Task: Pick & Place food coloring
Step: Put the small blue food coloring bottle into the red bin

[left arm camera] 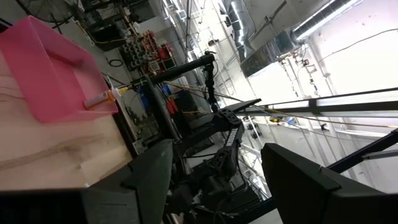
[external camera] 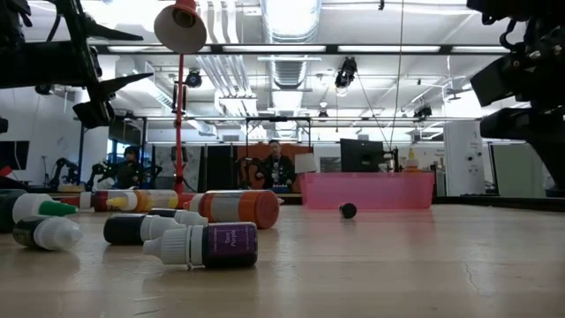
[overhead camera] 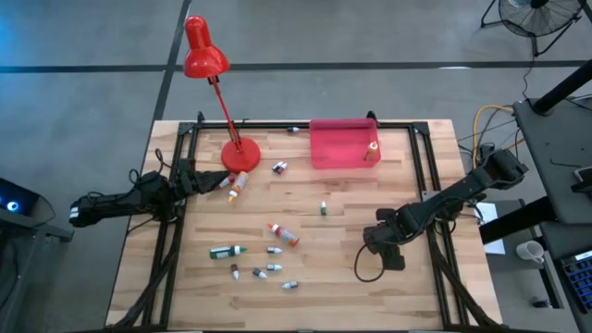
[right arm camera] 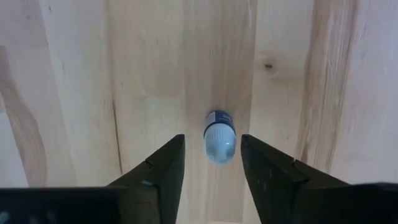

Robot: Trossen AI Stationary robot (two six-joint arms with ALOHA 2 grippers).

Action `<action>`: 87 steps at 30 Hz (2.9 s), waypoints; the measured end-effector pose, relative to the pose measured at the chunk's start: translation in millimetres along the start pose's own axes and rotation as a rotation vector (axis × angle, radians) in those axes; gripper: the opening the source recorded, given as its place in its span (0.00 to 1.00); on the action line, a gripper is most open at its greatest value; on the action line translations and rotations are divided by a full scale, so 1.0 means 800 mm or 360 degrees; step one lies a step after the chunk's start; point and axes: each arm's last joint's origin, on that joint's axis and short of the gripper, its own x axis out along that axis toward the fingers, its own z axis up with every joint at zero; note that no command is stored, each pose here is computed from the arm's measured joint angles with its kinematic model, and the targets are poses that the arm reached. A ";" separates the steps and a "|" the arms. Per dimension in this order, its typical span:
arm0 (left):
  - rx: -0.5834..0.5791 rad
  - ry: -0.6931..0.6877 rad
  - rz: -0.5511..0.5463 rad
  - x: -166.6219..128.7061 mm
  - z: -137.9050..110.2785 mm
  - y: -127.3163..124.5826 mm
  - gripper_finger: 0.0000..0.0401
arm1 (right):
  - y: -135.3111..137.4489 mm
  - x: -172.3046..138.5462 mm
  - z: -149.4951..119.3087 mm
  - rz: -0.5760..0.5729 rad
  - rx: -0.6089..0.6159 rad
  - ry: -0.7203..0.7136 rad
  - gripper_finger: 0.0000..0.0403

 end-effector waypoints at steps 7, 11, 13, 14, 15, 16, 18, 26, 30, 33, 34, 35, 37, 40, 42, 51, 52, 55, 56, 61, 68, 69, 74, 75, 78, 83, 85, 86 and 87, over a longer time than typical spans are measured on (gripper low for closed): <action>0.0000 0.0000 0.0000 0.000 0.000 0.000 0.55 | -0.002 0.004 -0.002 -0.0005 0.0002 0.0010 0.33; 0.0000 0.0000 0.0000 0.000 0.000 0.000 0.55 | -0.002 0.004 -0.002 -0.0005 0.0029 0.0008 0.33; 0.0000 0.0000 0.0000 0.000 0.000 0.000 0.55 | -0.002 0.004 -0.002 -0.0003 0.0041 0.0006 0.33; 0.0000 0.0000 0.0000 0.000 0.000 0.000 0.55 | -0.001 0.004 -0.002 -0.0003 0.0043 0.0005 0.33; 0.0000 0.0000 0.0000 0.000 0.000 0.000 0.55 | -0.001 0.004 -0.002 -0.0003 0.0043 0.0004 0.33; 0.0000 0.0000 -0.0001 0.000 0.000 0.000 0.55 | -0.001 0.004 -0.002 -0.0002 0.0043 0.0004 0.32; 0.0000 0.0000 0.0000 0.000 0.000 0.000 0.55 | -0.002 0.004 -0.002 -0.0002 0.0044 0.0003 0.32; 0.0000 0.0000 0.0000 0.000 0.000 0.000 0.55 | -0.001 0.002 0.001 -0.0016 0.0045 -0.0023 0.25; 0.0000 0.0000 0.0000 0.000 0.000 0.000 0.55 | -0.001 0.002 0.001 -0.0026 0.0045 -0.0028 0.21; 0.0000 0.0000 -0.0001 0.000 0.000 0.000 0.55 | -0.001 0.002 0.001 -0.0027 0.0045 -0.0029 0.18; -0.0001 0.0000 0.0000 0.000 0.000 0.000 0.55 | -0.001 0.002 0.001 -0.0028 0.0045 -0.0029 0.17; 0.0000 0.0000 0.0000 0.000 0.000 0.000 0.55 | -0.002 0.002 0.001 -0.0029 0.0046 -0.0029 0.16; 0.0000 0.0000 0.0000 0.000 0.000 0.000 0.55 | -0.002 0.001 0.001 -0.0030 0.0046 -0.0030 0.15; 0.0000 0.0000 0.0000 0.000 0.000 0.000 0.55 | -0.002 0.001 0.001 -0.0030 0.0046 -0.0029 0.15; 0.0000 0.0000 0.0000 0.000 0.000 0.000 0.55 | -0.001 -0.001 0.002 -0.0034 0.0048 -0.0034 0.15; 0.0000 0.0000 0.0000 0.000 0.000 0.000 0.55 | -0.024 -0.060 0.046 -0.0338 0.0333 -0.0297 0.15; 0.0000 0.0000 0.0000 0.000 0.000 0.000 0.55 | -0.032 -0.070 0.053 -0.0379 0.0412 -0.0336 0.15; 0.0000 0.0001 0.0000 0.000 0.000 0.000 0.55 | -0.063 -0.102 0.074 -0.0470 0.0707 -0.0491 0.15; 0.0000 0.0001 0.0000 0.000 0.000 0.000 0.55 | -0.075 -0.114 0.081 -0.0491 0.0812 -0.0536 0.14; 0.0000 0.0000 0.0000 0.000 0.000 0.000 0.55 | -0.150 -0.174 0.102 -0.0510 0.1252 -0.0750 0.14; 0.0000 0.0000 -0.0001 0.000 0.000 0.000 0.55 | -0.266 -0.207 0.104 -0.0620 0.1579 -0.0696 0.14; 0.0000 0.0000 0.0000 0.000 0.000 0.000 0.55 | -0.282 -0.206 0.105 -0.0607 0.1597 -0.0663 0.14; 0.0000 0.0000 -0.0001 0.000 0.000 0.000 0.55 | -0.348 -0.185 0.111 -0.0597 0.1549 -0.0385 0.14; 0.0000 0.0000 -0.0001 0.000 0.000 0.000 0.55 | -0.358 -0.181 0.112 -0.0603 0.1508 -0.0330 0.14; 0.0000 0.0000 -0.0001 0.000 0.000 0.000 0.55 | -0.388 -0.169 0.113 -0.0607 0.1372 -0.0203 0.14; 0.0000 0.0000 0.0000 0.000 0.000 0.000 0.55 | -0.428 -0.149 0.109 -0.0559 0.1225 -0.0086 0.14; 0.0000 0.0001 0.0000 0.000 0.000 0.000 0.55 | -0.440 -0.139 0.106 -0.0503 0.1198 -0.0052 0.14; 0.0000 0.0000 0.0000 0.000 0.000 0.000 0.55 | -0.446 -0.133 0.104 -0.0477 0.1185 -0.0033 0.14; 0.0000 0.0000 -0.0001 0.000 0.000 0.000 0.55 | -0.452 -0.128 0.102 -0.0459 0.1170 -0.0012 0.14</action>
